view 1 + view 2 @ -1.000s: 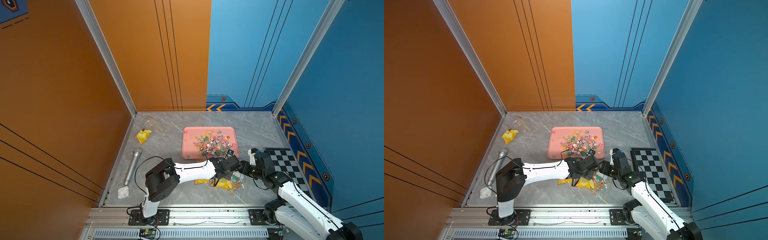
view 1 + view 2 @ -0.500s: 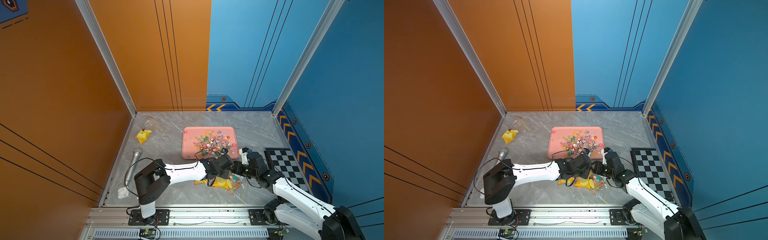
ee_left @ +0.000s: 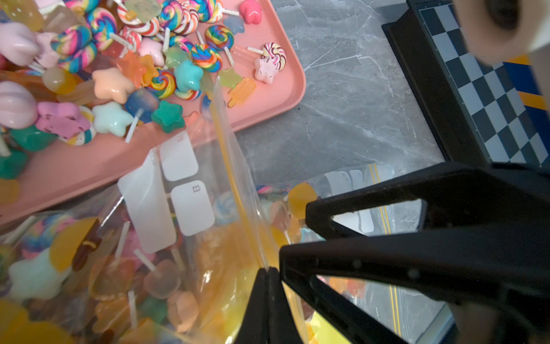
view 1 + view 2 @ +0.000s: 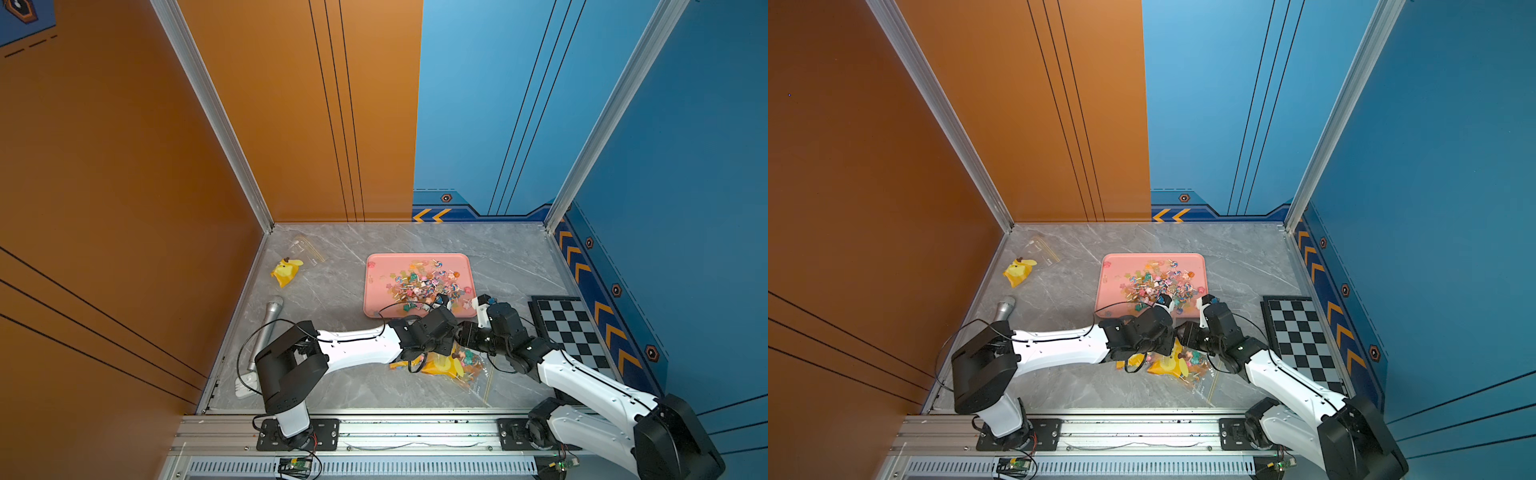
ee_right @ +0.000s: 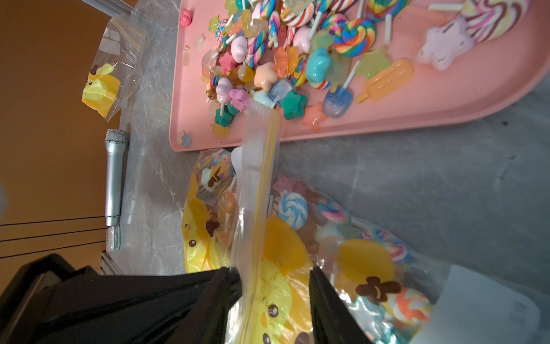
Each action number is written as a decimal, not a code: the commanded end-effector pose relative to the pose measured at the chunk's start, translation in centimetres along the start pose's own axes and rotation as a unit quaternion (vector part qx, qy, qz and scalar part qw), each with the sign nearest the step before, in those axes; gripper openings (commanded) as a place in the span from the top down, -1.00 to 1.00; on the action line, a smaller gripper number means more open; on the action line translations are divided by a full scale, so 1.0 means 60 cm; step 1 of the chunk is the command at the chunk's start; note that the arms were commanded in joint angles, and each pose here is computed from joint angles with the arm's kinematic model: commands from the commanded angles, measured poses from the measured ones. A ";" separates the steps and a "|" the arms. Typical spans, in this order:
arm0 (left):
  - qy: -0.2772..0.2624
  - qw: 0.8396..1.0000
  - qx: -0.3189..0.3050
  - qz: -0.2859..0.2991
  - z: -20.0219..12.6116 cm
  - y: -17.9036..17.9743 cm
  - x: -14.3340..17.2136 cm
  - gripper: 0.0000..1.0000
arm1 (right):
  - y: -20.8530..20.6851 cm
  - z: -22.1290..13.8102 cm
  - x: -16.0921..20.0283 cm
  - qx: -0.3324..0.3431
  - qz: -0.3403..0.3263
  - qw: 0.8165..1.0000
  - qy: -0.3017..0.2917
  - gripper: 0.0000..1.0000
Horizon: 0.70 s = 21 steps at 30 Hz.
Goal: Pour candies out of the ziploc bag
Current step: Open the ziploc bag at the center of the board.
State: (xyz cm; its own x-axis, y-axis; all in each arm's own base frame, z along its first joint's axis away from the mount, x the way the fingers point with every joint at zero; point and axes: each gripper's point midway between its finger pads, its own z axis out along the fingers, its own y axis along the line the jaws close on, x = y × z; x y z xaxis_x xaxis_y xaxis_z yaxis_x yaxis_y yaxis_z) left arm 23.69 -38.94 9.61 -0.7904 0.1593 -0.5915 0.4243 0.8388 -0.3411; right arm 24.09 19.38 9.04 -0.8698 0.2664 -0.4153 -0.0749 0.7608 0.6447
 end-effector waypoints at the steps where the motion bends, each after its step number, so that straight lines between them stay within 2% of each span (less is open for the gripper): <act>1: -0.015 1.000 0.018 -0.012 -0.017 -0.005 -0.017 1.00 | 0.022 0.002 -0.014 -0.013 -0.006 1.000 -0.006 0.09; 14: -0.019 0.999 0.037 -0.020 -0.020 -0.012 -0.018 1.00 | 0.015 0.018 -0.015 -0.002 0.001 1.000 -0.001 0.24; 21: -0.023 0.999 0.040 -0.022 -0.022 -0.015 -0.022 1.00 | 0.027 0.020 -0.019 -0.016 -0.001 1.000 -0.004 0.24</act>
State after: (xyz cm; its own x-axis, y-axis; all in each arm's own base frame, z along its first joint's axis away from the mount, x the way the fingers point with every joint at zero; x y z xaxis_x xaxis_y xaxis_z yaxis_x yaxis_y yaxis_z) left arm 23.60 -38.98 10.15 -0.7924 0.1341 -0.5951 0.4237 0.8228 -0.3788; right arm 24.47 19.88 7.94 -0.8833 0.2536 -0.3943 -0.0618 0.7707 0.6341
